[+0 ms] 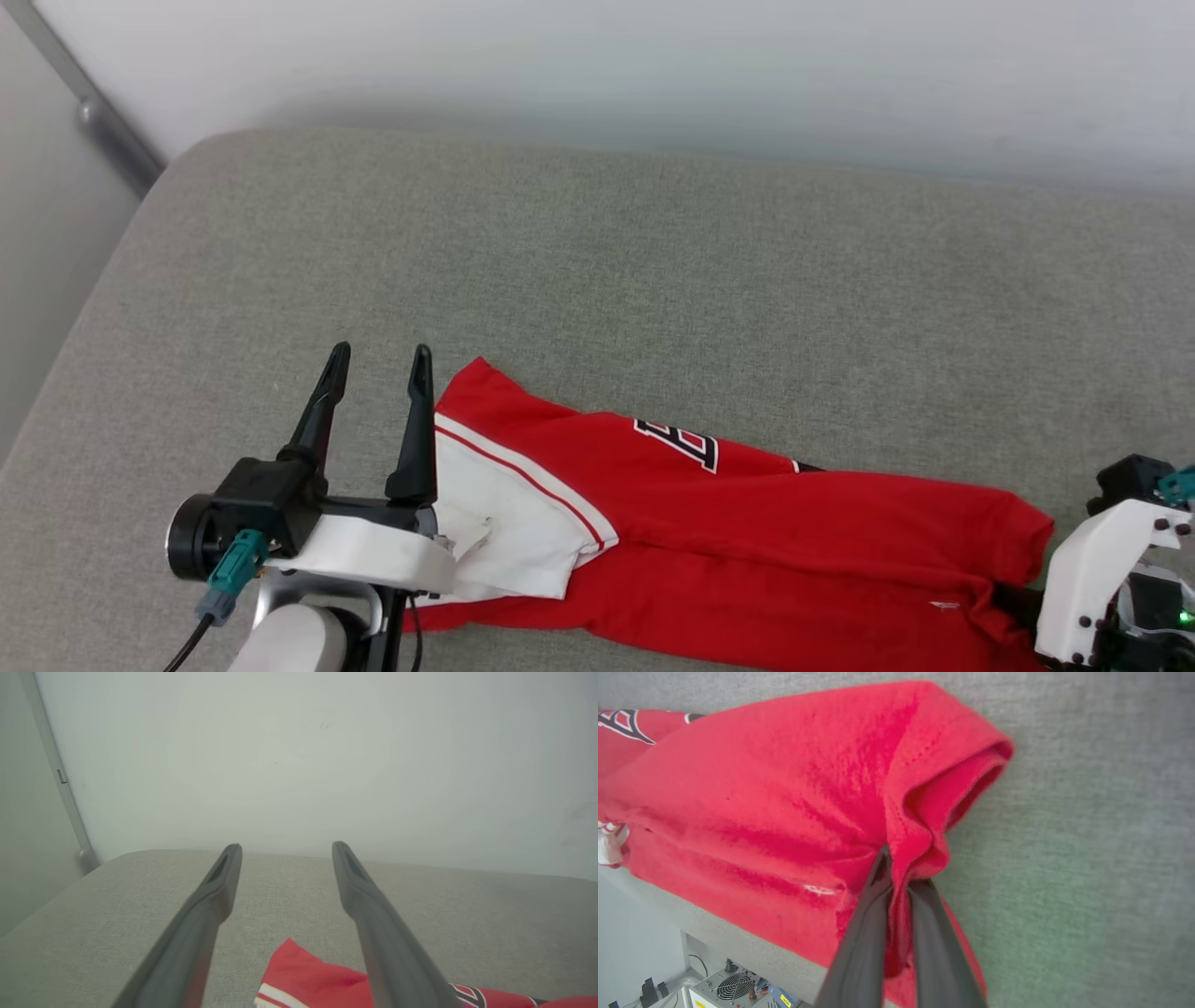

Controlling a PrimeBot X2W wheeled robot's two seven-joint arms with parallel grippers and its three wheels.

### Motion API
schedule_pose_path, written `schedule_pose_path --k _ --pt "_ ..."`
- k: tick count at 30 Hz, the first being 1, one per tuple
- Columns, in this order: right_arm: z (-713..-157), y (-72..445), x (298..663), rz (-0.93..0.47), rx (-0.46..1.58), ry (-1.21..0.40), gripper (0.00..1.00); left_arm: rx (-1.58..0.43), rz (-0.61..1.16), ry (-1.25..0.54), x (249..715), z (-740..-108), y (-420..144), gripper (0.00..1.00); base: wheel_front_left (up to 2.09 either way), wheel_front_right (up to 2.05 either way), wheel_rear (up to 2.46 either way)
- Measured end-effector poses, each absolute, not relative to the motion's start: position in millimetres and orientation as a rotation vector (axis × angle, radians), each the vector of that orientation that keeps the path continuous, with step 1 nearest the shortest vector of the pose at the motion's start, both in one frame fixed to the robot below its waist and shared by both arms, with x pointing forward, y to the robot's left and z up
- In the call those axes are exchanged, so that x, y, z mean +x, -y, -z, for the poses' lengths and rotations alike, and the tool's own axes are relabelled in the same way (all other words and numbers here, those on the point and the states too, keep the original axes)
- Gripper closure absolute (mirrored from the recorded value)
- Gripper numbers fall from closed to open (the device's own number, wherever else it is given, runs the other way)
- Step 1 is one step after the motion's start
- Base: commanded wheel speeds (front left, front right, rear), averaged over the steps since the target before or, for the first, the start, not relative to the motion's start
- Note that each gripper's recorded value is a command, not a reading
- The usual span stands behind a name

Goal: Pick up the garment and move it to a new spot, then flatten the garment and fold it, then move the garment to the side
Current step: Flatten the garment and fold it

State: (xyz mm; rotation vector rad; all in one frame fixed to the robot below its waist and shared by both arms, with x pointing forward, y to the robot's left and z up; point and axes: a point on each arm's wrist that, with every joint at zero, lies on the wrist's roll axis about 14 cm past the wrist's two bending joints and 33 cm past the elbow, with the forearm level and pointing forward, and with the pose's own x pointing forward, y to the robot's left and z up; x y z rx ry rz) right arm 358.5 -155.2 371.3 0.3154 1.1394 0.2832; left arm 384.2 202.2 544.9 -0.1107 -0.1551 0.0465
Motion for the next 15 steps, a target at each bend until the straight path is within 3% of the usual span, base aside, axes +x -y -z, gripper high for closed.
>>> schedule_pose_path --k 7,15 --pt "-404.1 160.7 365.0 -0.290 0.267 -1.001 1.00 -0.092 -0.036 0.144 371.4 -545.9 -201.6 0.00 0.00 0.00 0.00" --pt "-425.1 218.9 358.5 -0.137 0.261 -0.918 1.00 -0.085 -0.006 0.157 368.0 -554.4 -193.3 0.00 0.00 0.00 0.00"
